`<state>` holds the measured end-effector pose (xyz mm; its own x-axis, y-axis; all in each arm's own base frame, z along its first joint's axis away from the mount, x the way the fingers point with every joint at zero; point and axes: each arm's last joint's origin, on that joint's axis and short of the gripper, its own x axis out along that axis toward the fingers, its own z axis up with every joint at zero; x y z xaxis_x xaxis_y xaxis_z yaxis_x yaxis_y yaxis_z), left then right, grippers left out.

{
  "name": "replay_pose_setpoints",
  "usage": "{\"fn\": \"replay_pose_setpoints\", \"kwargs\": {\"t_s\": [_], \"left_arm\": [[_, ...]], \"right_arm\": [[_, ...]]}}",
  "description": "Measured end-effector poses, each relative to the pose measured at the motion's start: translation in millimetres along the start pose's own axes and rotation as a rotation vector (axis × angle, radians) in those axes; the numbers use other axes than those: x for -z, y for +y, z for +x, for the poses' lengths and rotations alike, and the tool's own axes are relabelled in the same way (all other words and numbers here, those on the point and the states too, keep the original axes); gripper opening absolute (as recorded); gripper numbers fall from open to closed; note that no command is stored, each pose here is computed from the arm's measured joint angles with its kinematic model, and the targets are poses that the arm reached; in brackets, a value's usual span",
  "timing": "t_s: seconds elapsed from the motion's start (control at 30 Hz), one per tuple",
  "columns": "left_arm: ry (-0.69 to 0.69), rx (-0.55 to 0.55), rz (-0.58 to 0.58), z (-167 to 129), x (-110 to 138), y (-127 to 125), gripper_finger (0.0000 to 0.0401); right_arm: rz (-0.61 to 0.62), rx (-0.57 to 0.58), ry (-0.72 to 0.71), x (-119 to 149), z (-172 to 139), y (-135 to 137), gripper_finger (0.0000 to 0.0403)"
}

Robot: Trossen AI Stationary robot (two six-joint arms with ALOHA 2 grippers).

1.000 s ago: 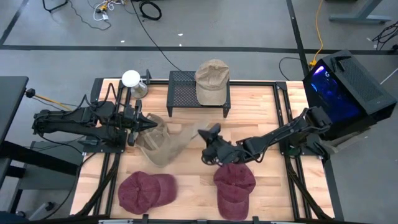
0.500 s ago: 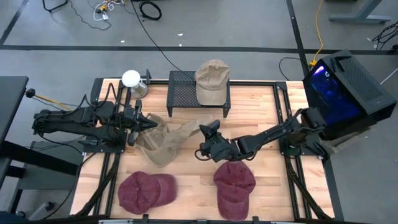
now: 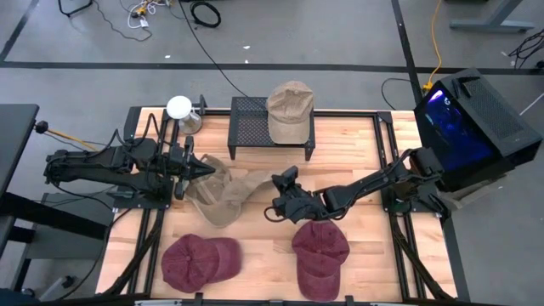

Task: Pick & Place hat
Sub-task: Stack the right brown cap on the brown cap on the shelf

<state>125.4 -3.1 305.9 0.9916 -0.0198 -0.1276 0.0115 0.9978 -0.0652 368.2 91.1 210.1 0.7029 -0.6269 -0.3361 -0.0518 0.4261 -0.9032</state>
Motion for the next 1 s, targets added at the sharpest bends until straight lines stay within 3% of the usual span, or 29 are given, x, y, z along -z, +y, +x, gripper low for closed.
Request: {"fn": "replay_pose_setpoints", "kwargs": {"t_s": [0.33,0.5,0.7,1.0], "left_arm": [[0.0,0.0,0.0,0,0,0,0.0014],[0.0,0.0,0.0,0,0,0,0.0014],[0.0,-0.001,0.0,0,0,0,0.0014],[0.0,0.0,0.0,0,0,0,0.0014]], "right_arm": [[0.121,-0.161,-0.027,5,-1,10,0.0197],[0.185,-0.31,-0.057,7,-3,17,0.0236],[0.269,-0.433,-0.083,7,-5,22,0.0247],[0.21,-0.461,-0.132,6,-2,20,0.0247]]}}
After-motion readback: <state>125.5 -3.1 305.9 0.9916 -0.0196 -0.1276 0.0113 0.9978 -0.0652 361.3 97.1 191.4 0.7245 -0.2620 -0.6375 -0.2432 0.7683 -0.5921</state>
